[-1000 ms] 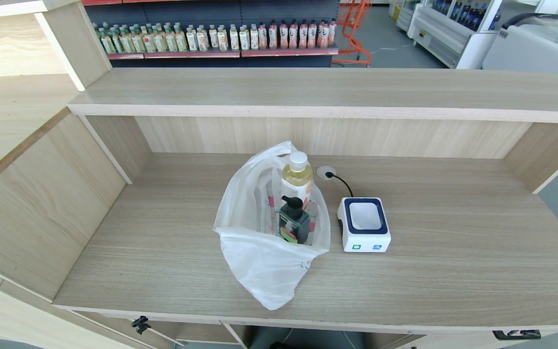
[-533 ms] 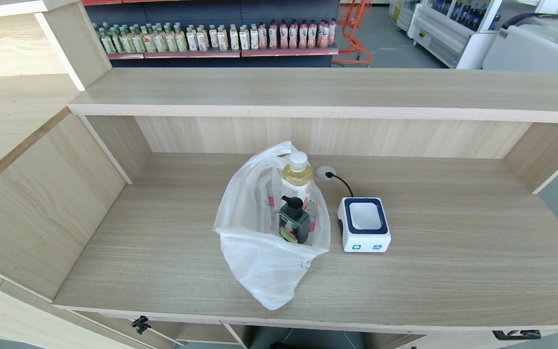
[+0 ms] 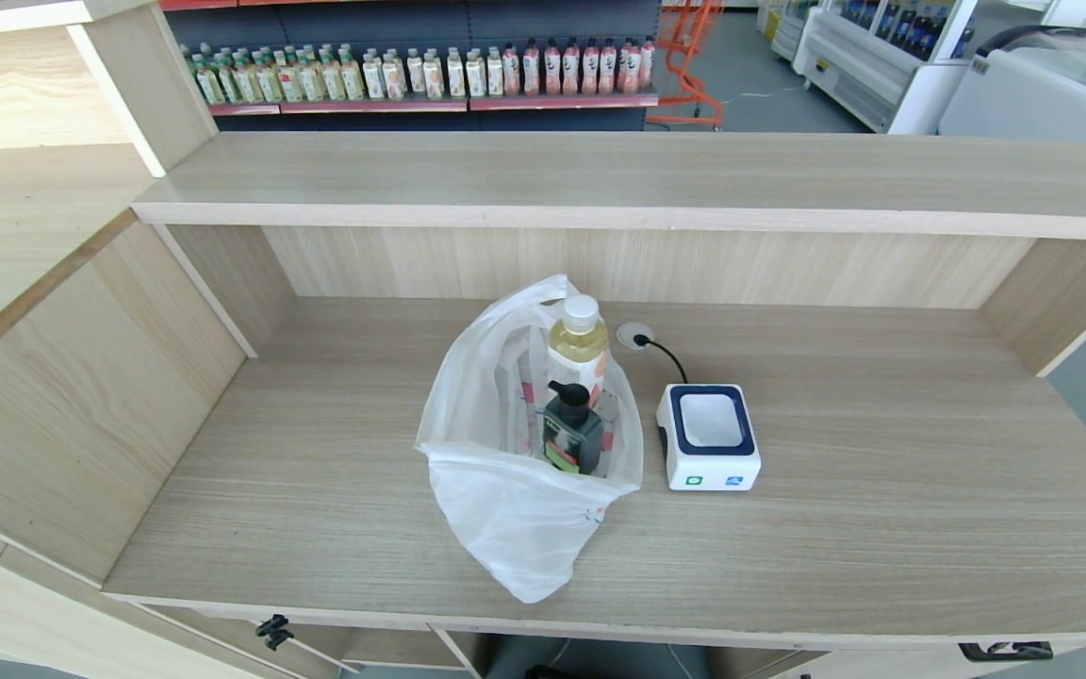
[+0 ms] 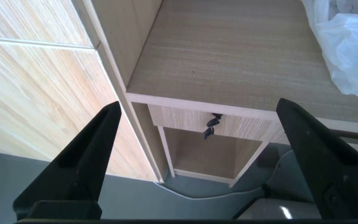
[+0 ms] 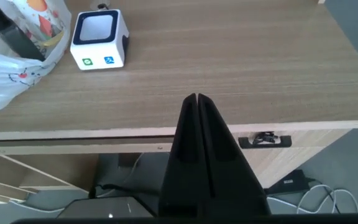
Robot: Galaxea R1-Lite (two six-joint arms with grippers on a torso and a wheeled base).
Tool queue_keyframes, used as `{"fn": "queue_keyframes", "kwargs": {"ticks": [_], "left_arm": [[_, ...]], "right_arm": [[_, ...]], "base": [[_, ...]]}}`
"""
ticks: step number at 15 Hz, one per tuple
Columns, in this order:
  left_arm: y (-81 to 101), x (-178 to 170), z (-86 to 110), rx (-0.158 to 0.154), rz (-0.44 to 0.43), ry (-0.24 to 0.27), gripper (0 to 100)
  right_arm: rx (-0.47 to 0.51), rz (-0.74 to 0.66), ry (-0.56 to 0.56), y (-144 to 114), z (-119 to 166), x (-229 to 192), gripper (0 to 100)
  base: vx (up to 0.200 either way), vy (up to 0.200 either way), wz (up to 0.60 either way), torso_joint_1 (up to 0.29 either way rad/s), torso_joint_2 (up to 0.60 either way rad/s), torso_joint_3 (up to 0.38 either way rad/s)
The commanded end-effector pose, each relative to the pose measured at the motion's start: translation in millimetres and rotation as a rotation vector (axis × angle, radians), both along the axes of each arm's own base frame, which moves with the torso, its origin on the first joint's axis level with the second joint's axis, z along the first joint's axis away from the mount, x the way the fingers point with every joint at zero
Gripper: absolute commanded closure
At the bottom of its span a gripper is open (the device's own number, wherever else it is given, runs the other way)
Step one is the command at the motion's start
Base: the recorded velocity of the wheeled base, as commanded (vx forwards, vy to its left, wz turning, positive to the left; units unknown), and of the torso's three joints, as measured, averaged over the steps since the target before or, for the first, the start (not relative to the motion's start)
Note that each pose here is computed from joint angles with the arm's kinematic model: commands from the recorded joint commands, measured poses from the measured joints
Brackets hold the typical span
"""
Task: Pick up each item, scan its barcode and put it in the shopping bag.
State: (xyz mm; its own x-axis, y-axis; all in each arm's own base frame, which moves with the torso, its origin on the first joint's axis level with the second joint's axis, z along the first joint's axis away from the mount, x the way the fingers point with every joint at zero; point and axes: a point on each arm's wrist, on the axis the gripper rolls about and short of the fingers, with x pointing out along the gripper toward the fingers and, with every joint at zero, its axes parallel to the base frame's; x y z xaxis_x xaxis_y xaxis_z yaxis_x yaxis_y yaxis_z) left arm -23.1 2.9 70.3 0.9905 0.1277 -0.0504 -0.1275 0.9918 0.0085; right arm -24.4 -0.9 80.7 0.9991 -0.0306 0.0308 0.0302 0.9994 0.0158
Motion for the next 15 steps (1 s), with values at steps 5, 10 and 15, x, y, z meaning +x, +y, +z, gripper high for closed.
{"fn": "queue_keyframes", "kwargs": {"ticks": [5, 10, 15], "left_arm": [[0.0, 0.1, 0.0, 0.003, -0.001, 0.002, 0], [0.0, 0.0, 0.0, 0.001, -0.001, 0.0, 0], [0.0, 0.0, 0.0, 0.003, 0.001, 0.0, 0]], "right_arm": [[0.008, -0.001, 0.006, 0.0, -0.5, 0.7, 100], [0.007, 0.0, 0.008, 0.0, -0.7, 0.7, 100], [0.007, 0.0, 0.008, 0.0, -0.7, 0.7, 100]], "base": [[0.0, -0.12, 0.0, 0.003, 0.0, 0.001], [0.0, -0.12, 0.0, 0.002, 0.0, 0.0], [0.04, 0.0, 0.0, 0.0, 0.0, 0.0]]}}
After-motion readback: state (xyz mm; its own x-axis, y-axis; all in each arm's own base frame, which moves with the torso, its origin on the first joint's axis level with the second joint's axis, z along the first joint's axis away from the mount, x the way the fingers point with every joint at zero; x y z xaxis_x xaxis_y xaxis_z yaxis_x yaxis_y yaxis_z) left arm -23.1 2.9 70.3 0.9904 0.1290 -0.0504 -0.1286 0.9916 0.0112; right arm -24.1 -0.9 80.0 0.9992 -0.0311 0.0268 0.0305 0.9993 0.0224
